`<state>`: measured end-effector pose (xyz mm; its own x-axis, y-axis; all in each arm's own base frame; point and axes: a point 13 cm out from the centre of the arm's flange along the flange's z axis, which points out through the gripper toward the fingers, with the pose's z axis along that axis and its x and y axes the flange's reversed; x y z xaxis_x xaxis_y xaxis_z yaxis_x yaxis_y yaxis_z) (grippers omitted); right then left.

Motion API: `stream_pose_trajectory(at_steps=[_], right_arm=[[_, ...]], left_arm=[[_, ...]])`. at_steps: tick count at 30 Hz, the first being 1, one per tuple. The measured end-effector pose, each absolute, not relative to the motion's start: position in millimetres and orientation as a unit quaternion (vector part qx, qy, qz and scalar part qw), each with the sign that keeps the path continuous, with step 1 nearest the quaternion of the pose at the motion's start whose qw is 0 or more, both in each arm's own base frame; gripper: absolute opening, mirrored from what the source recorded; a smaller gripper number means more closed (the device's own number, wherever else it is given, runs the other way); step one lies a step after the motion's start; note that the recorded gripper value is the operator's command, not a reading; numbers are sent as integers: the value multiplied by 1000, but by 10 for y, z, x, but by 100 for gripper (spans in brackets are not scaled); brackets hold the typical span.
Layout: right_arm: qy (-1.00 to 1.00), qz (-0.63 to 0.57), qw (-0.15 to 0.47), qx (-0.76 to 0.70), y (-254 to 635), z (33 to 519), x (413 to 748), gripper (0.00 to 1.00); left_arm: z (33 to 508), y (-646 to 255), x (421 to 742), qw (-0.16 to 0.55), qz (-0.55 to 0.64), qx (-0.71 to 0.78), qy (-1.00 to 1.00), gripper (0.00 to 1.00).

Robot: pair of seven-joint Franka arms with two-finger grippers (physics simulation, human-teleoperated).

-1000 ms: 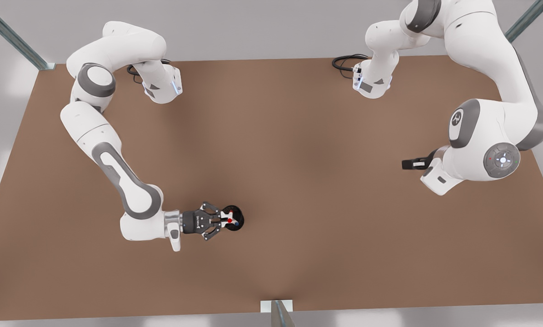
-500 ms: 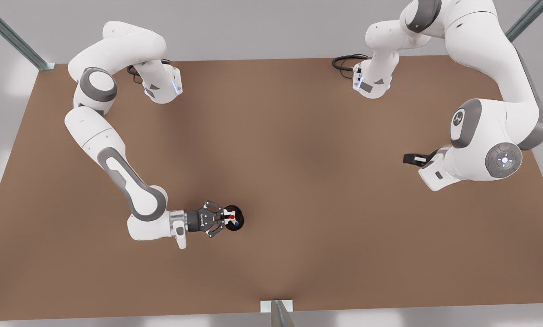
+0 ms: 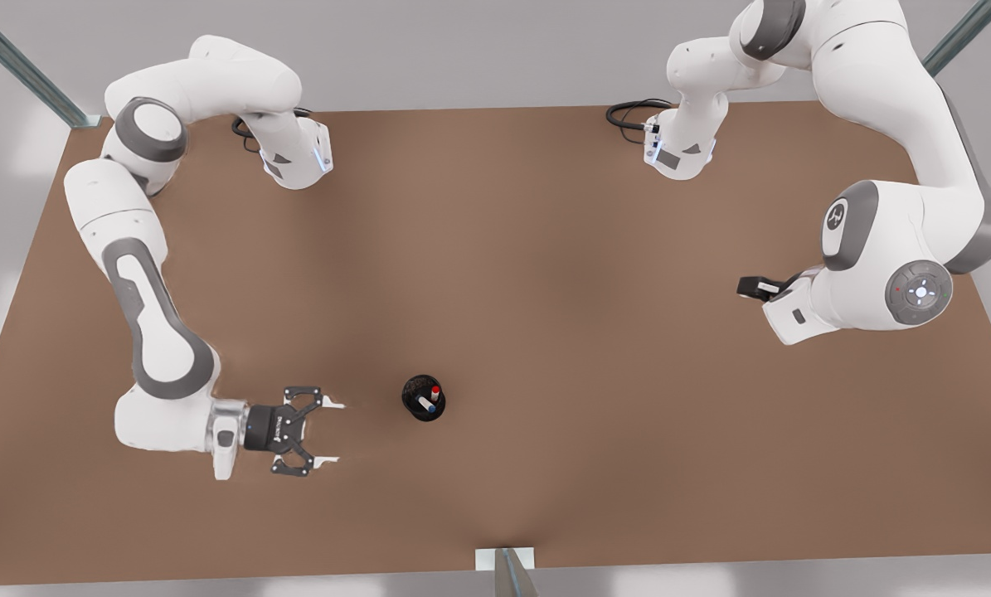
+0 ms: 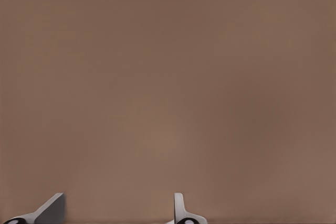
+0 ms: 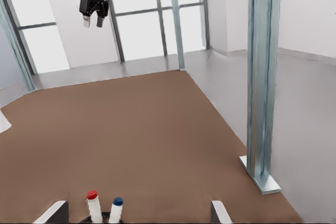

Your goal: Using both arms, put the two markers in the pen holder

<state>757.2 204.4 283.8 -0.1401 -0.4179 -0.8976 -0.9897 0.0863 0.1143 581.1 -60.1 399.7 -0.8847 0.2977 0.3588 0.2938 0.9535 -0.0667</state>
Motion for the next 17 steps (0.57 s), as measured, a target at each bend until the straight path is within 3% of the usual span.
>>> stream_pose_trajectory(at_steps=[1,4,5,9,11,14,17], right_arm=[[660,361,310,-582,1793,2936,7444,100],[730,253,83,-630,1118,2345,6922,100],[754,216,32,-620,895,2368,6865,100],[855,60,-70,-511,193,3437,6747,100],[908,-29,-138,-395,-249,3906,6364,100],[943,-32,-142,-300,-234,4423,5710,100],[961,-14,-133,-243,-94,4561,5353,100]], left_arm=[[3997,-596,5811,186,5,-154,-970,100],[3996,-592,5813,186,4,-160,-969,100],[3994,-589,5818,185,4,-162,-969,100],[3994,-586,5830,183,3,-168,-969,100],[3992,-583,5834,182,3,-170,-968,100],[3990,-574,5836,182,3,-172,-968,100],[3993,-557,5828,183,3,-173,-968,100]])
